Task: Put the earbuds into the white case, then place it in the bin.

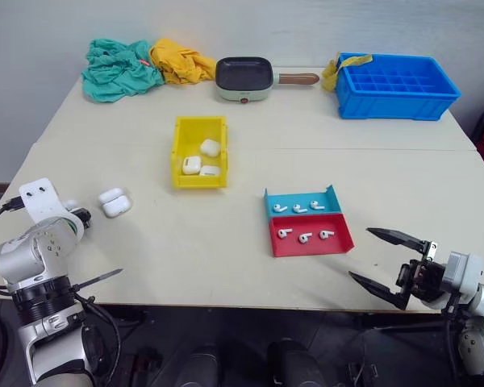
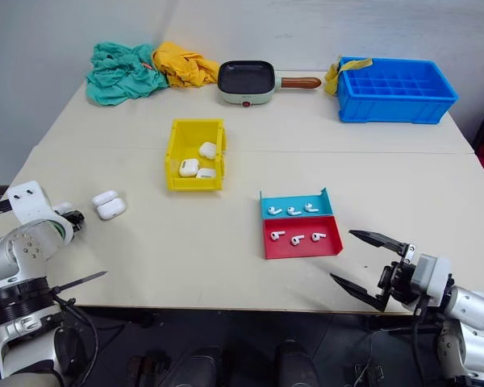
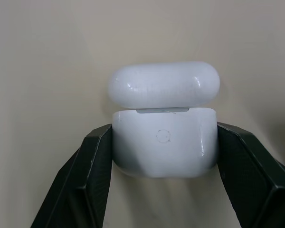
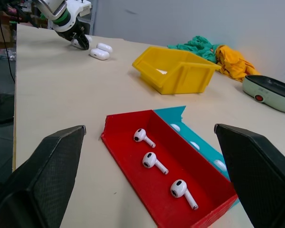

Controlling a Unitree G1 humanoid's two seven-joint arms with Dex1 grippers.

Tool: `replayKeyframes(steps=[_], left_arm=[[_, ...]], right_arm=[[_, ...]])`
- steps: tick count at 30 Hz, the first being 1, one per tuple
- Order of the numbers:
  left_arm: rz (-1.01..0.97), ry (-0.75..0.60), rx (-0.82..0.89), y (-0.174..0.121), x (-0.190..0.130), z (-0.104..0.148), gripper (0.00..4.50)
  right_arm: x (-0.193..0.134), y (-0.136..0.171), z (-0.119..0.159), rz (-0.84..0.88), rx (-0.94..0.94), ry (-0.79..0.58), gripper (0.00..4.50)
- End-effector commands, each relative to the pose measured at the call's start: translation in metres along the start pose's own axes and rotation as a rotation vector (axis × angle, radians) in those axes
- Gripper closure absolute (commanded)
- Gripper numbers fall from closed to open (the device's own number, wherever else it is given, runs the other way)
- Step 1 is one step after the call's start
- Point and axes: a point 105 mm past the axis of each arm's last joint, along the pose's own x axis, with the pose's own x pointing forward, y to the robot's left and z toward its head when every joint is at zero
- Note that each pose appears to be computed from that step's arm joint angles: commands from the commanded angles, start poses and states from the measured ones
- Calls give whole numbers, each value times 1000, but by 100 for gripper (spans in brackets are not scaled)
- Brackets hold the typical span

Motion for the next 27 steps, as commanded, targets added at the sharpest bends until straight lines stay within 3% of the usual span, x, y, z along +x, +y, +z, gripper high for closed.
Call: replayKeyframes(steps=[1,4,6,8,13,15,20,24,27], left_arm=[[50,-73,-4,25,-8,6,172],[-53,-303,-48,34,-27,35,172],[-282,-509,-27,21,-53,62,172],[-590,-682,104,-7,-92,71,172],[-1200,-829,237,-77,-160,50,172],[-1487,-832,148,-114,-191,40,172],[-1842,-896,85,-162,-235,22,172],[-1986,-878,-6,-184,-241,5,172],[-2097,-872,-41,-191,-247,-10,172]], right_arm=[[-5,0,3,-15,-24,-3,0],[-9,-1,3,-35,-27,7,0],[-14,-2,5,-48,-5,26,0],[-22,6,10,-1,60,75,0],[-56,4,25,-95,49,202,0],[-69,9,27,-100,69,287,0],[-108,7,12,-236,139,614,0],[-132,9,5,-269,200,764,0],[-133,9,4,-250,251,781,0]])
